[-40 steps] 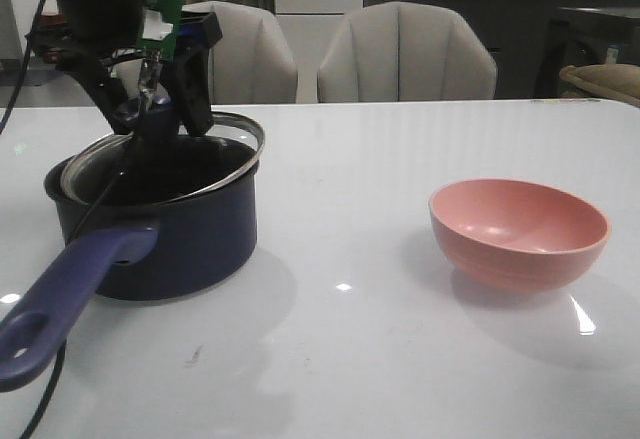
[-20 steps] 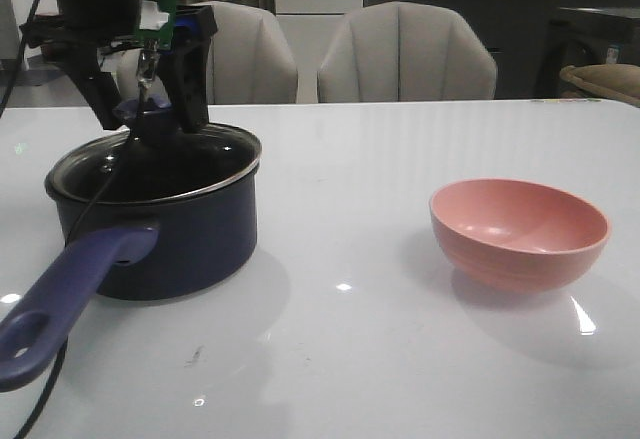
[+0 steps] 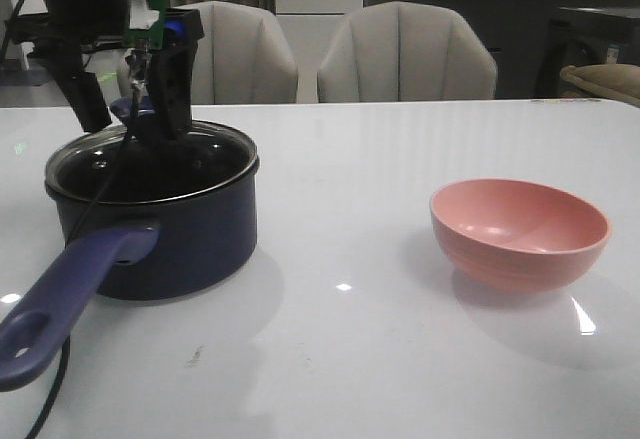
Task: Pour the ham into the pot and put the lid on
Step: 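Lower the lid onto the pot rim with the left gripper, then open the left gripper and raise it off the lid knob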
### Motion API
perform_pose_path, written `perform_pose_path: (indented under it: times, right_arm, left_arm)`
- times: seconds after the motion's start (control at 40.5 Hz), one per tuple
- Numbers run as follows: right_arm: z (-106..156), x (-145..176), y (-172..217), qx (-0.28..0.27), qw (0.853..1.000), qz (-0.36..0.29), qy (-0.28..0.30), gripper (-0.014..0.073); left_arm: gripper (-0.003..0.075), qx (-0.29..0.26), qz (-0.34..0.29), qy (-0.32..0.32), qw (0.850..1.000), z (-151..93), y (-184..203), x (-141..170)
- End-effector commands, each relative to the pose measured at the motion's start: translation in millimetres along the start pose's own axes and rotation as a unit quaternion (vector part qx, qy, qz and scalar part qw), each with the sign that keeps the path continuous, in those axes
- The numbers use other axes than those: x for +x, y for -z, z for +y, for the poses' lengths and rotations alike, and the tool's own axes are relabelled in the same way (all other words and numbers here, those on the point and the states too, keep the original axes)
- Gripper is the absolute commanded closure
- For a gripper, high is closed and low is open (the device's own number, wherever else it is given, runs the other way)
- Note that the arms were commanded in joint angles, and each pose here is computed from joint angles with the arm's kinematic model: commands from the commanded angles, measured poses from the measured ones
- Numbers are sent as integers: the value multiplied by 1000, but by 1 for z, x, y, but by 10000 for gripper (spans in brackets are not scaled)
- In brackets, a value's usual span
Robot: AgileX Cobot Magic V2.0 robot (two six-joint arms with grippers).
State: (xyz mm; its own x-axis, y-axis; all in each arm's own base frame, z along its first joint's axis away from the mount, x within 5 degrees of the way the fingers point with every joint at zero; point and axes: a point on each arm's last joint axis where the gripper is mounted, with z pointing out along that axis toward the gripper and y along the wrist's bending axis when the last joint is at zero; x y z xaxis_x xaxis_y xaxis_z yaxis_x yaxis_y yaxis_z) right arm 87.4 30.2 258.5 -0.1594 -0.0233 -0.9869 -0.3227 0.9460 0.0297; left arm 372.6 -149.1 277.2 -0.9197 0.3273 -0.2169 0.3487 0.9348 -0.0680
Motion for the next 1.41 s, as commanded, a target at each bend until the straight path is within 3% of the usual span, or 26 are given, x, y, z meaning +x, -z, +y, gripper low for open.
perform_pose_path:
  times: [0.0,0.692,0.89,1.137,1.384]
  right_arm:
    - [-2,-15,1,12,999,-46,4,447]
    - [-2,-15,1,12,999,-46,4,447]
    - [-2,-15,1,12,999,-46,4,447]
    - [-2,-15,1,12,999,-46,4,447]
    - [-2,-15,1,12,999,-46,4,447]
  left_arm:
    - [188,-4,-47,-7,999,-2,32,-2]
    - [188,40,-42,7,998,-11,35,-1]
    - [188,26,-73,-3,997,-10,63,-4]
    - [188,1,-127,-19,992,-8,110,15]
    - [189,-43,-201,-31,978,-1,150,65]
